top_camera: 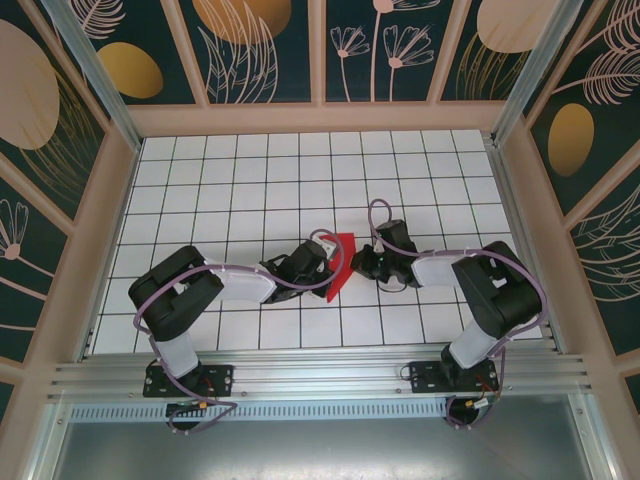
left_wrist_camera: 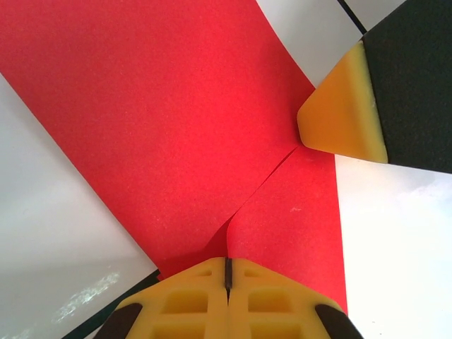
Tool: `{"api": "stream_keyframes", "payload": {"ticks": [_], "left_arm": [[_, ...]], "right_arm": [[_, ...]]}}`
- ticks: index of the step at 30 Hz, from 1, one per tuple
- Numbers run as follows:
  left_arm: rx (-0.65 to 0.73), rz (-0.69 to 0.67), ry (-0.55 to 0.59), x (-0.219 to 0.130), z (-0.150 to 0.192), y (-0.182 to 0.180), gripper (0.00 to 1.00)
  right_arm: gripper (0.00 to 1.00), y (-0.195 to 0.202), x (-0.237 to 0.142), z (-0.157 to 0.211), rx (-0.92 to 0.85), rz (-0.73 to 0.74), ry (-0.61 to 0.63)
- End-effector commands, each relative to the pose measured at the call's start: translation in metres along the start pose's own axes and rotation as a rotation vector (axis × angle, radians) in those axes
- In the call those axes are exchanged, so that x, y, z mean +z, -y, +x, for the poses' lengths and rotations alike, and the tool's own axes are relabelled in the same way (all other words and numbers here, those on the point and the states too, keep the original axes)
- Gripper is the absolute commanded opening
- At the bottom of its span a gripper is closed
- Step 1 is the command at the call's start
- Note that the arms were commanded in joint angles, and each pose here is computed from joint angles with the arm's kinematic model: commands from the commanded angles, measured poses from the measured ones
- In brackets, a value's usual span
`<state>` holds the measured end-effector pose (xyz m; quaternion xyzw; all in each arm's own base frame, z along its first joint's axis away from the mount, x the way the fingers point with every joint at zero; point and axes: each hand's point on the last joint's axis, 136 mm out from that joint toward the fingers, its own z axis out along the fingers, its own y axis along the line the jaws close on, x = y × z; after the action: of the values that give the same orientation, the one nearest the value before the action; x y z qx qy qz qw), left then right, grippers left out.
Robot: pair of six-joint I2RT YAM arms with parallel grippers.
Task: Fold a paper plane with a square sheet of paper (pick it up from the middle)
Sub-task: Third fold the triangle at the center of the table.
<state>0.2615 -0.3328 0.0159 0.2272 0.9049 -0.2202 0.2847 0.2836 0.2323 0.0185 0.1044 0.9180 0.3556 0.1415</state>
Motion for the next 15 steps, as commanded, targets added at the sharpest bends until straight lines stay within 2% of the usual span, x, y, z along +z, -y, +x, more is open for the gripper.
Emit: {"api": "stream_keyframes", "payload": {"ticks": [1,4,7,15], "left_arm": [[-0.004,-0.013,-0.063,0.004,0.016,-0.005,0.0],[-0.004,-0.014,-0.065,0.004,0.016,-0.005,0.0],[-0.005,-0.013,-0.062,0.004,0.015,-0.005,0.0],[-0.007,-0.013,-0.059,0.004,0.014,-0.005,0.0]], "right_arm": [[0.1,-0.013,-0.012,-0.012,-0.043,0.002,0.025],[0.1,-0.027,-0.022,-0.025,-0.063,-0.029,0.057],[0.1,-0.019,-0.022,-0.028,-0.054,-0.012,0.06],[0.1,0.012,-0.003,-0.005,0.004,0.006,-0.007]]}}
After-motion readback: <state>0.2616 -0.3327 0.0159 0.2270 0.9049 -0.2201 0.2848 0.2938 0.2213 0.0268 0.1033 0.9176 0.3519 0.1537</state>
